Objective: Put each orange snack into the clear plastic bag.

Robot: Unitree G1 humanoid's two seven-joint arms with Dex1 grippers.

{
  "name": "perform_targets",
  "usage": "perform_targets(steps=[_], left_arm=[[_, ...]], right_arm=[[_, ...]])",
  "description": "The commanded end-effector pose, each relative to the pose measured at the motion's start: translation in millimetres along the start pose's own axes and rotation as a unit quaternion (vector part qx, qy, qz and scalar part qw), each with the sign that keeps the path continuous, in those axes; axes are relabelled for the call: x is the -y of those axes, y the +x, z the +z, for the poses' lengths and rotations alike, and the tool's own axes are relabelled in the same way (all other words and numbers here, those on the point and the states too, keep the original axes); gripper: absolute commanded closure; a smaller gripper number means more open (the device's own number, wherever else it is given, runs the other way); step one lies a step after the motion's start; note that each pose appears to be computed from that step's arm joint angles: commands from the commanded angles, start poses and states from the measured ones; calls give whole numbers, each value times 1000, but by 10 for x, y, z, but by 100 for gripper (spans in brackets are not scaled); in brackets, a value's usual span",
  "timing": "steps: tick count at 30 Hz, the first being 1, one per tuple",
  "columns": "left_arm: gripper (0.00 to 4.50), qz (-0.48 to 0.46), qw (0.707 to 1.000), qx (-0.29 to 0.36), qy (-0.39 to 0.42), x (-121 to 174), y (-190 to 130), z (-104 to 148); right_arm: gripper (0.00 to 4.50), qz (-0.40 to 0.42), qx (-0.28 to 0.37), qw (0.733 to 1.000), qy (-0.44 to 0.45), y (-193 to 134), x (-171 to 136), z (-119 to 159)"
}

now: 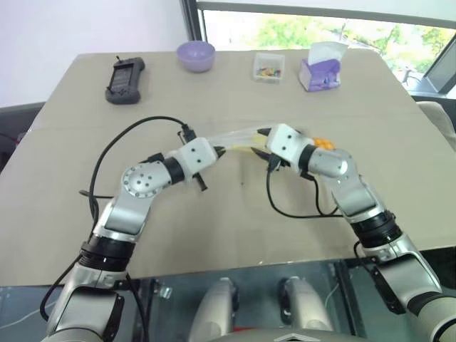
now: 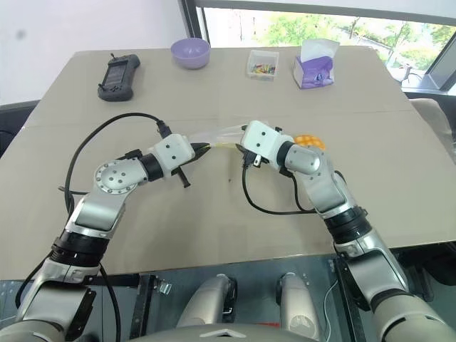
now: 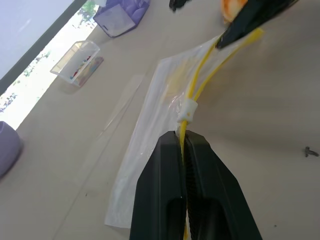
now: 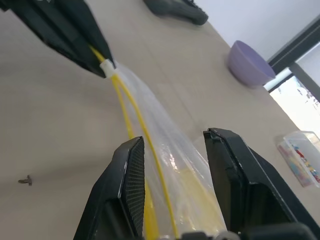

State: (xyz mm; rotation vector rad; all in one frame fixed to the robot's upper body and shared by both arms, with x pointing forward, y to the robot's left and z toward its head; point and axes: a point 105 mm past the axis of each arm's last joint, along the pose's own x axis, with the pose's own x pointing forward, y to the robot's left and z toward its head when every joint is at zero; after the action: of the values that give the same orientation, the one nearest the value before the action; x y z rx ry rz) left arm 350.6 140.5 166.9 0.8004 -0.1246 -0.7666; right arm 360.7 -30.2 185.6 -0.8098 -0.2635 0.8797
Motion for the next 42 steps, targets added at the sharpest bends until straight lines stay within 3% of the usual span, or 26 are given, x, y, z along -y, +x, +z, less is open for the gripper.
perform_targets(steps=[1, 3, 23, 42], left_arm=[[450, 23, 999, 23, 4, -115, -43, 140], [450, 25, 999, 23, 1, -121, -39, 144], [450, 17, 999, 39, -3, -79, -26, 224], [450, -36, 999, 17, 31, 130, -72, 110]], right_arm=[[368, -11, 17, 1000, 13, -144, 69, 93], [449, -9, 14, 999, 28, -185, 41, 74], [449, -42, -42, 990, 132, -17, -65, -358], [449, -19, -7, 982, 188, -61, -12, -278]])
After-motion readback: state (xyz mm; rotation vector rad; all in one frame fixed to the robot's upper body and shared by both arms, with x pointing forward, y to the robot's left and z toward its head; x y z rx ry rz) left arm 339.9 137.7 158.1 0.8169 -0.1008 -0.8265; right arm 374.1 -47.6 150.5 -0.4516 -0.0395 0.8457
